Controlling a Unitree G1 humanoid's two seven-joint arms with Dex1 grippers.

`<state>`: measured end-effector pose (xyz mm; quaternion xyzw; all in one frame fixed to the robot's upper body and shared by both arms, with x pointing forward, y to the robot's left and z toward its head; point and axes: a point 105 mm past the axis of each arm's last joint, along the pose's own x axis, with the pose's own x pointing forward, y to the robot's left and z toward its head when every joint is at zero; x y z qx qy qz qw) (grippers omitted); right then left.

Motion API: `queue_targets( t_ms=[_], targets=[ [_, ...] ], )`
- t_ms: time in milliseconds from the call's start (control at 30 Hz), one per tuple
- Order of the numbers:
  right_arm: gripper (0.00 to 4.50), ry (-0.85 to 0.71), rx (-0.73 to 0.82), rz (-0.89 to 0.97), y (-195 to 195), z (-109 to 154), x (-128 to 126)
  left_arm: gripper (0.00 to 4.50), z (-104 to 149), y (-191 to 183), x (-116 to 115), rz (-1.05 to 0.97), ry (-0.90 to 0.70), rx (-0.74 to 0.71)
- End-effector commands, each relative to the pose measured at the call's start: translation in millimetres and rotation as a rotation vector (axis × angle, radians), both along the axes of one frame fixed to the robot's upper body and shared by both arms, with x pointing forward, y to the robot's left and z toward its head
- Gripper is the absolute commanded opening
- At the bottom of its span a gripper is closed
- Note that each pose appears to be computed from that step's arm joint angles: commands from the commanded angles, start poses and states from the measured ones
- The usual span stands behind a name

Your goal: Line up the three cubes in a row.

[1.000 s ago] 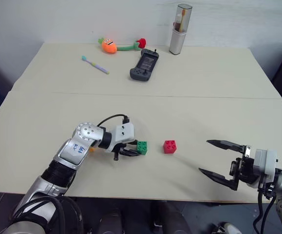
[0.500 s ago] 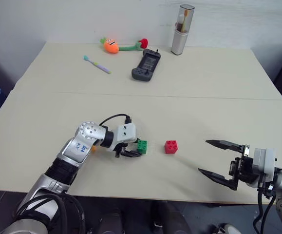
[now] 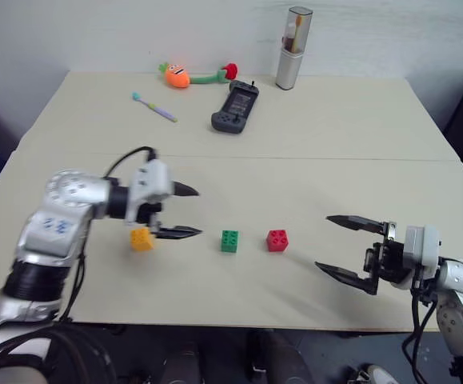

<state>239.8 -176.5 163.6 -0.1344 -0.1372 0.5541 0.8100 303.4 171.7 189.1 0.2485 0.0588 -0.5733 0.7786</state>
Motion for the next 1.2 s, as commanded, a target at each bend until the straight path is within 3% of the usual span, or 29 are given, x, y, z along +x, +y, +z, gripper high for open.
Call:
queue_targets(
  t_ms=[33,233,400,533,667,800,933,1033,1200],
  targets=[
    [4.50,-0.029,0.026,0.035,7.7,3.7,2.3,4.49,4.8,53.0,-12.3,0.072,-0.072,-0.113],
    [4.50,-0.054,0.065,0.129,34.3,5.5,2.6,4.49,-36.7,159.7,-50.4,0.489,0.043,-0.096],
    [4.50,-0.080,0.063,0.181,45.0,8.5,-0.2,4.49,-58.1,194.4,-84.4,0.607,0.142,-0.048],
    [4.50,-0.093,0.055,0.179,45.2,9.9,1.4,4.49,-54.8,175.2,-78.8,0.543,0.125,-0.086],
    [4.50,-0.084,0.032,0.177,41.6,11.3,1.6,4.49,-42.5,118.4,-49.1,0.382,0.089,-0.150],
    [4.50,-0.073,0.025,0.163,38.5,10.9,2.3,4.49,-50.1,92.4,-31.6,0.298,0.096,-0.131],
    [4.50,-0.070,0.018,0.151,37.1,11.4,2.3,4.49,-63.3,89.7,-24.0,0.261,0.134,-0.085],
    [4.50,-0.074,0.013,0.135,34.3,12.5,2.7,3.89,-71.5,95.0,-24.6,0.244,0.151,-0.038],
    [4.50,-0.078,0.010,0.096,27.9,12.3,3.1,2.30,-72.5,84.5,-16.1,0.200,0.123,-0.041]
  ],
)
